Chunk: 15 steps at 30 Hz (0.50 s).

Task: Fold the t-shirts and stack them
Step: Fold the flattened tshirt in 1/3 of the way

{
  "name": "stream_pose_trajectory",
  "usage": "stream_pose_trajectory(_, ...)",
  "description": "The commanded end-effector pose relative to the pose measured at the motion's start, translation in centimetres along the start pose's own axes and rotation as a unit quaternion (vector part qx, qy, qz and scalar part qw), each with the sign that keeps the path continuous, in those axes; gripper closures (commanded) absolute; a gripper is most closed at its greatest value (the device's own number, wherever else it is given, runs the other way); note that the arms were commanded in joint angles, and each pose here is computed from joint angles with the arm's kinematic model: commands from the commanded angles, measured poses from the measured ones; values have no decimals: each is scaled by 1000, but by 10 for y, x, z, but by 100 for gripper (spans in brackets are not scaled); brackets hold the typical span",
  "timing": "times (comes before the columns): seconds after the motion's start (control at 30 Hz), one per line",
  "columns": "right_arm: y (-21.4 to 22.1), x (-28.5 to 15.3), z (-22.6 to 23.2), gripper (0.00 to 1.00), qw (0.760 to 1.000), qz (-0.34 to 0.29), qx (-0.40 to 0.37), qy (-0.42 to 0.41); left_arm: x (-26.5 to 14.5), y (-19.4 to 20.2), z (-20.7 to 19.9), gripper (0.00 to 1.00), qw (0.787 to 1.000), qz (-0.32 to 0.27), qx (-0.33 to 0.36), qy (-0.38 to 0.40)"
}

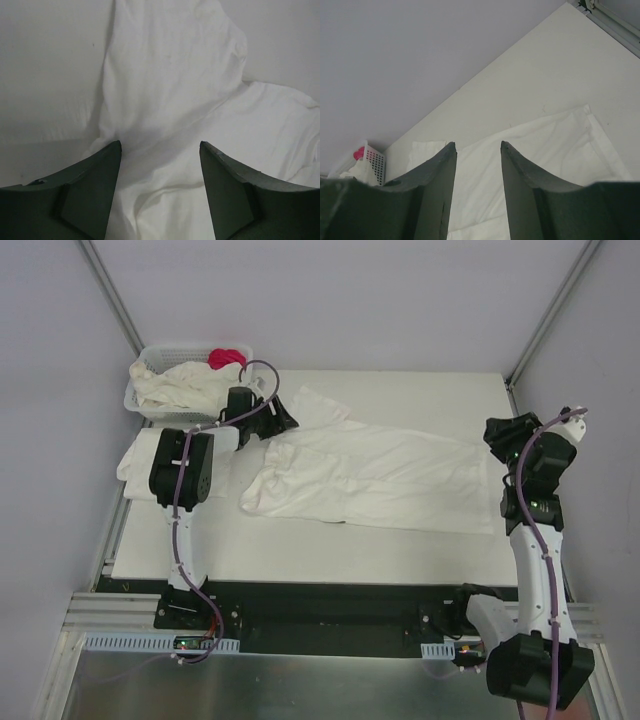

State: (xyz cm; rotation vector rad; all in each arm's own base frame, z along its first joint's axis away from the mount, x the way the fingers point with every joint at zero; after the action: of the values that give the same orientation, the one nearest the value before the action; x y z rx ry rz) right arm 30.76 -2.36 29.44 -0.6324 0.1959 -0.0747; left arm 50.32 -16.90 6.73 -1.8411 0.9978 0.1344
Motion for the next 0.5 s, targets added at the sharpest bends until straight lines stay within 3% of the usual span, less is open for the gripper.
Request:
stream_pose_trajectory(0.0, -30, -12, 27, 56, 998, -49, -4, -33, -17, 23, -5, 36, 1000, 11, -29, -5)
stream_pose_trajectory(0.23, -43, -23, 37, 57, 996, -69, -1, -48, -44, 58, 0, 36, 998, 26, -45, -46)
stream_pose_trajectory(0.47, -44, -28, 40, 56, 996, -70, 3, -58, -57, 33, -9, 36, 999, -1, -20, -50)
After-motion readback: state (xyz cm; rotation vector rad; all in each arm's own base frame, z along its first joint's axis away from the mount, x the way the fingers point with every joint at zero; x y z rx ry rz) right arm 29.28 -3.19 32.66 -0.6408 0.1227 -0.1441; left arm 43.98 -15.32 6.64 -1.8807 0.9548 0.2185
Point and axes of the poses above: each gripper's point midway between its finger pads, its own x axis out along the fingers, its own z axis along the line the jaws close on, y = z × x, the point moved 4 cm from there along -x, back along the fingers, and after that the axes turned 15 degrees about x, right-handed, at the moved point
